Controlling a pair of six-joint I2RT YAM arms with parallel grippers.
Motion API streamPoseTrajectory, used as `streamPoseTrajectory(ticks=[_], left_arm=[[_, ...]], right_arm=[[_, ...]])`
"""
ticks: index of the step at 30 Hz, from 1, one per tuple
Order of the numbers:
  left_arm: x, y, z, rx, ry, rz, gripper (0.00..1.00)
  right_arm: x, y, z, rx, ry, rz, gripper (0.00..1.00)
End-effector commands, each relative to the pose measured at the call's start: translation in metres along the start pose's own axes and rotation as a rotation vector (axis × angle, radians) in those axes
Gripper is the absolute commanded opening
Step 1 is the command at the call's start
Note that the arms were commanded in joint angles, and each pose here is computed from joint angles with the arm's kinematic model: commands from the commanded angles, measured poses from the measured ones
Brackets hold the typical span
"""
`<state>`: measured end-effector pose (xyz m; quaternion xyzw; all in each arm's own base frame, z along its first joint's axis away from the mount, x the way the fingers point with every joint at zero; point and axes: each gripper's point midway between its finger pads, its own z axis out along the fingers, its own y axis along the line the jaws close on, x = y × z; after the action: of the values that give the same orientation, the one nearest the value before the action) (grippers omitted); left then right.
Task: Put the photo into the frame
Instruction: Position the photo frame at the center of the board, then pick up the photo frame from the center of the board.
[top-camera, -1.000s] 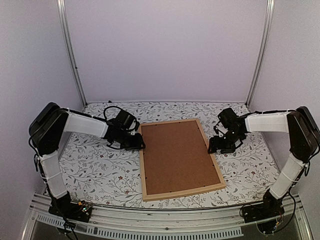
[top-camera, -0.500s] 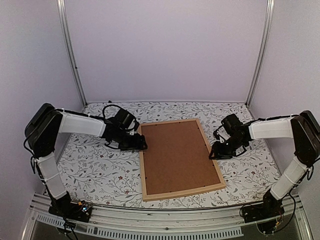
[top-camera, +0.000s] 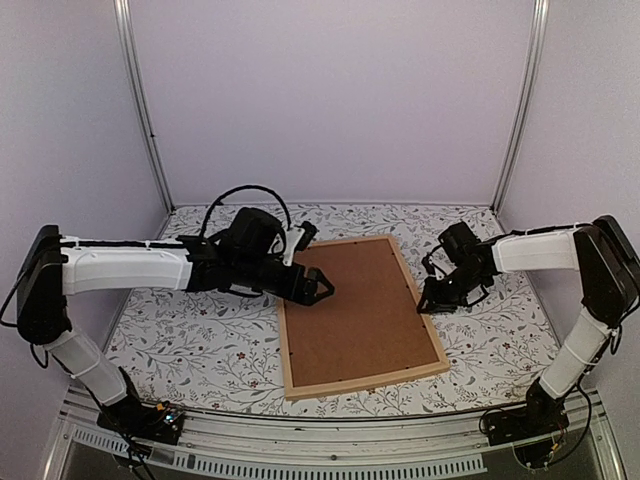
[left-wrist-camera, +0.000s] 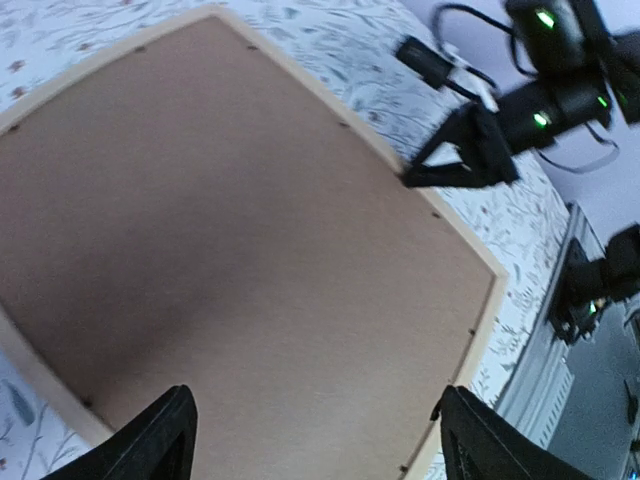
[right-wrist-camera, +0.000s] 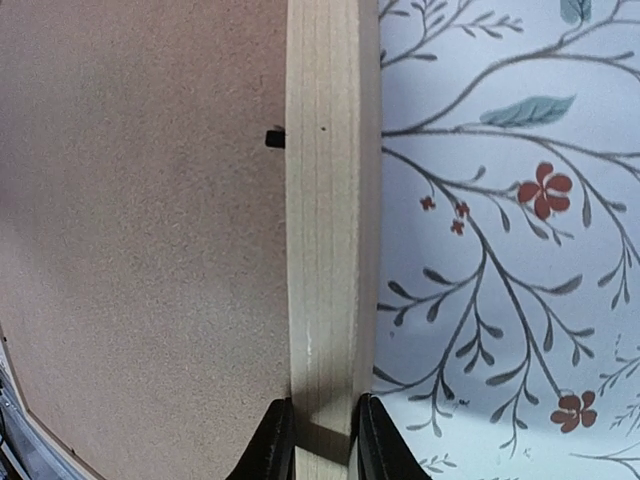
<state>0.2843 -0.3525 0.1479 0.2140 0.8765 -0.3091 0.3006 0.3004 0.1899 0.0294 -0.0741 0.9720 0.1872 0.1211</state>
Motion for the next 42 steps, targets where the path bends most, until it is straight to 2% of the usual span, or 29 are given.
streamPoseTrajectory(ticks=[1,9,18,29,37,42], left_arm=[[0.012,-0.072,0.014,0.168,0.026,0.219,0.85],[0.072,-0.134,0.062,0.248,0.192,0.460,0.83],[0.124,-0.153,0.108,0.195,0.328,0.683,0.75],[0.158,-0.137,0.135,0.076,0.404,0.803,0.51],[0.154,-0.120,0.137,-0.051,0.369,0.878,0.30],[0.154,-0.119,0.136,-0.058,0.347,0.895,0.22]], right_arm=[[-0.035,0.011,0.007,-0.033,-0.058,-0.028,0.18],[-0.050,0.017,0.015,-0.054,-0.060,-0.035,0.14],[-0.051,0.018,0.013,-0.066,-0.058,-0.040,0.21],[-0.037,0.016,0.010,-0.080,-0.041,-0.025,0.38],[-0.015,0.012,0.003,-0.104,-0.021,0.003,0.47],[0.004,0.006,-0.004,-0.121,-0.010,0.032,0.53]])
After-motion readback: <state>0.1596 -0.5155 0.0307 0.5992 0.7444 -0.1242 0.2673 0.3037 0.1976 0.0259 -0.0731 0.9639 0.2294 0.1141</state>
